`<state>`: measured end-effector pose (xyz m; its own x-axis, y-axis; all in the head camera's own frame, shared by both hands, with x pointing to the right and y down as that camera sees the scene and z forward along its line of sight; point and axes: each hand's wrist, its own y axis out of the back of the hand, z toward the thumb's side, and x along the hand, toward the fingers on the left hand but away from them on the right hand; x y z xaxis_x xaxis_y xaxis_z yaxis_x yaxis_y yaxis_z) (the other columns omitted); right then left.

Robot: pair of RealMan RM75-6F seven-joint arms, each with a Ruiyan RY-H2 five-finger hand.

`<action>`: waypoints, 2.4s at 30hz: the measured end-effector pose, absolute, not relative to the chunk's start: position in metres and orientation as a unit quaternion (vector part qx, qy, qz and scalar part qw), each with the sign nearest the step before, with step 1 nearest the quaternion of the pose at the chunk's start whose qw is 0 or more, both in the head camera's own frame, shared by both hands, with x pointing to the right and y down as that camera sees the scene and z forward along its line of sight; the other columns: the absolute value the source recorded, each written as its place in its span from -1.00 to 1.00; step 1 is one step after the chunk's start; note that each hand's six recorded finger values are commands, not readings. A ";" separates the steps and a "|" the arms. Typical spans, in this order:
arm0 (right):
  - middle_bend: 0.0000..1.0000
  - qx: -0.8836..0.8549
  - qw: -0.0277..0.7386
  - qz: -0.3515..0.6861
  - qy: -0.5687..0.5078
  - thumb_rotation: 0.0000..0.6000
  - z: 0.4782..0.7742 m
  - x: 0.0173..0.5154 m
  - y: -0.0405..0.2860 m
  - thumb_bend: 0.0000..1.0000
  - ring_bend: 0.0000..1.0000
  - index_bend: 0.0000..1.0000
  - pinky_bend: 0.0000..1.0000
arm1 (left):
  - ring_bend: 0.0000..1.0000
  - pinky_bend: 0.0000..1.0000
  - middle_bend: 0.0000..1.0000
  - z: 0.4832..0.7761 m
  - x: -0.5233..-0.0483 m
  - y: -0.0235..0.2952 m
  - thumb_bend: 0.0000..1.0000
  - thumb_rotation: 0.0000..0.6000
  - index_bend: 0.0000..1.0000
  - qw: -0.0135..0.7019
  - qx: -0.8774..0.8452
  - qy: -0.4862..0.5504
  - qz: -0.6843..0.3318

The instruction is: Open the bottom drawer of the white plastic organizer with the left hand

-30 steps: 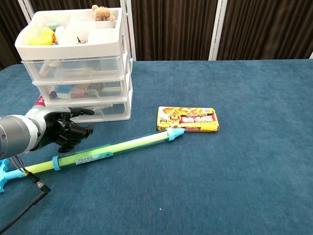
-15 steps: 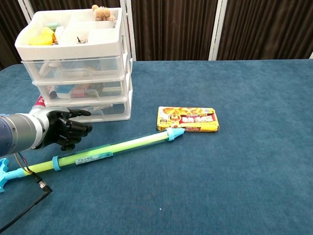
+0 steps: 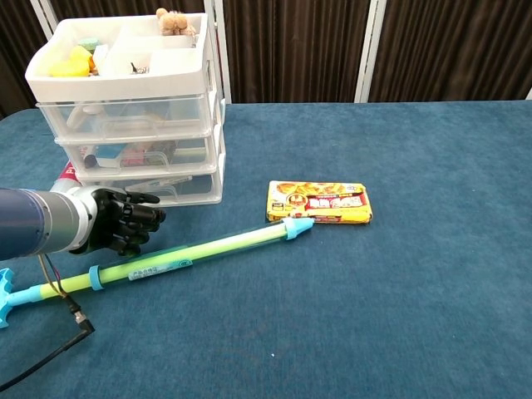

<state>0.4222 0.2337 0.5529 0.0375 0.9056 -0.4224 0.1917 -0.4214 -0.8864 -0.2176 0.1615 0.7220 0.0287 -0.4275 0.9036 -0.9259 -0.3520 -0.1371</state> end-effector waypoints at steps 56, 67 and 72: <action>-1.00 -0.642 0.319 0.547 -0.432 1.00 0.553 0.423 0.233 -0.82 -1.00 -1.00 -1.00 | 0.79 0.76 0.97 0.731 -0.235 0.154 0.27 1.00 -0.92 0.289 0.658 -0.534 0.445; -1.00 -0.643 0.318 0.548 -0.431 1.00 0.553 0.423 0.233 -0.82 -1.00 -1.00 -1.00 | 0.79 0.76 0.97 0.737 -0.221 0.150 0.27 1.00 -0.85 0.307 0.662 -0.526 0.437; -1.00 -0.643 0.319 0.548 -0.430 1.00 0.554 0.423 0.234 -0.82 -1.00 -1.00 -1.00 | 0.79 0.76 0.97 0.739 -0.216 0.151 0.27 1.00 -0.84 0.314 0.665 -0.523 0.430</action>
